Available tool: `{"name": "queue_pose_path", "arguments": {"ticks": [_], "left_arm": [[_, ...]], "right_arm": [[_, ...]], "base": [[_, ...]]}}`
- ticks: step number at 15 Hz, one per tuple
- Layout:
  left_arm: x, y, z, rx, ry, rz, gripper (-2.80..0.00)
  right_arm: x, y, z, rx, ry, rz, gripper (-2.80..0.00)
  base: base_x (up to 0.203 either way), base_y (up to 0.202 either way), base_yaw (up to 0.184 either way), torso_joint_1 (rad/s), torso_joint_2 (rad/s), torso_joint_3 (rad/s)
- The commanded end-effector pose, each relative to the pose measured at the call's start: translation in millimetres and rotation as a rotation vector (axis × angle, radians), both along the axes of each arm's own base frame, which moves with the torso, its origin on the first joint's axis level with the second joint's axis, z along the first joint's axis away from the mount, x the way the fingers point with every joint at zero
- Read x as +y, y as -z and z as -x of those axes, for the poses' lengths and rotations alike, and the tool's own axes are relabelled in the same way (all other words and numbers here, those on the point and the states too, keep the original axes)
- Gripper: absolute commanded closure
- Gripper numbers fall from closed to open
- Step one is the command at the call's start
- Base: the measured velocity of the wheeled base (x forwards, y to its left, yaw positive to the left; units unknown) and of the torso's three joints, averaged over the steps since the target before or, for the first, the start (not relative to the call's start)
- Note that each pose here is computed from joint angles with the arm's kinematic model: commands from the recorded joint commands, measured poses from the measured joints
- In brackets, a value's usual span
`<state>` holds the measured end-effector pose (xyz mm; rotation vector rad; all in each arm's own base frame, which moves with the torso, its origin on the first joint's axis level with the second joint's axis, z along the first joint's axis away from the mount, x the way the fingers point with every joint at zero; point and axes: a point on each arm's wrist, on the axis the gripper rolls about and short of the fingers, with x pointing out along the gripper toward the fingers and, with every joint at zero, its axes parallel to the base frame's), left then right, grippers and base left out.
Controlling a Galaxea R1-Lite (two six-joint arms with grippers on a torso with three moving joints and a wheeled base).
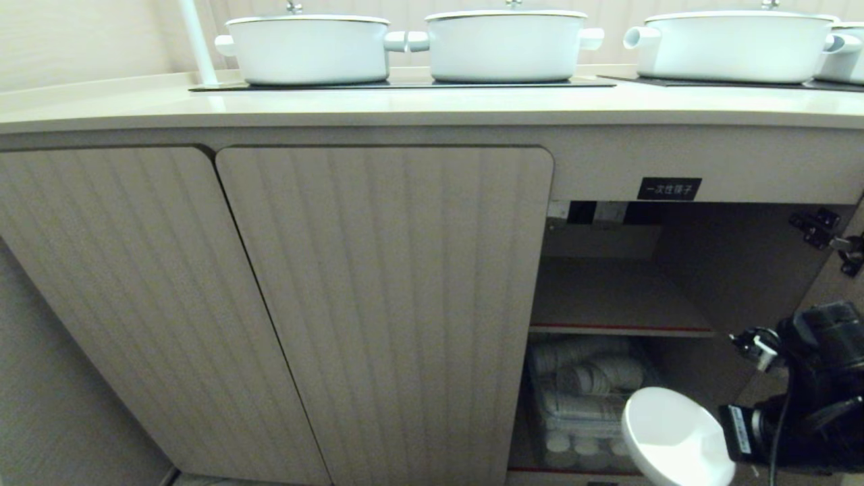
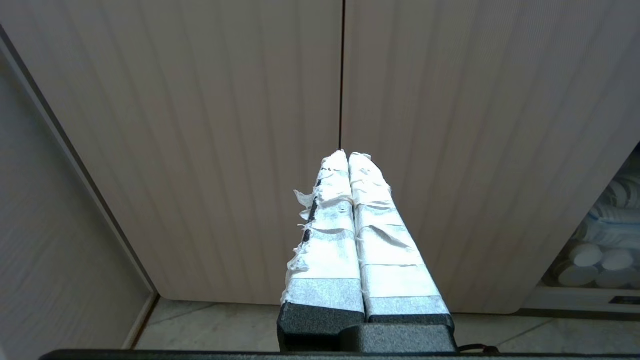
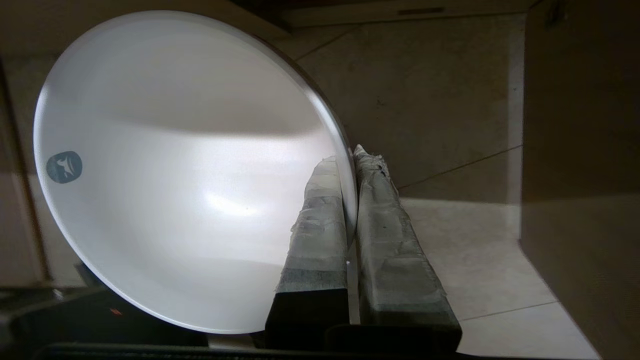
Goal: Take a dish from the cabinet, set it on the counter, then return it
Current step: Put it back into the cabinet
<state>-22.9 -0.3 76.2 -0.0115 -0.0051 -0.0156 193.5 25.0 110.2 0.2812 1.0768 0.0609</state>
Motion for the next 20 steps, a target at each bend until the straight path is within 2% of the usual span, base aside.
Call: {"name": "queue_pose_path", "arguments": {"ticks": [1,9,12,15,20], "left_arm": [[0,0,0,-0.001,0.0,0.001,0.0],[0,0,0,-0.001,0.0,0.001,0.0],[0,0,0,-0.001,0.0,0.001,0.0],[0,0,0,-0.001,-0.002,0.001,0.0],[0,0,0,-0.001,0.0,0.001,0.0]], "right_arm": [[3,7,-15,0.047,0.04,-0.023,0.0],[21,12,-44,0.127,0.277,-0.119,0.0],[23,18,-64,0.146,0.345,-0.082,0.0],[27,24,-79,0.157,0.365,-0.055,0.0],[31,19,-106,0.118,0.37,-0.073,0.0]], "base": [[0.0,0.0,0.0,0.0,0.0,0.0],[0.0,0.0,0.0,0.0,0.0,0.0],[0.0,0.0,0.0,0.0,0.0,0.0],[0.0,0.0,0.0,0.0,0.0,0.0],[0.0,0.0,0.0,0.0,0.0,0.0]]}}
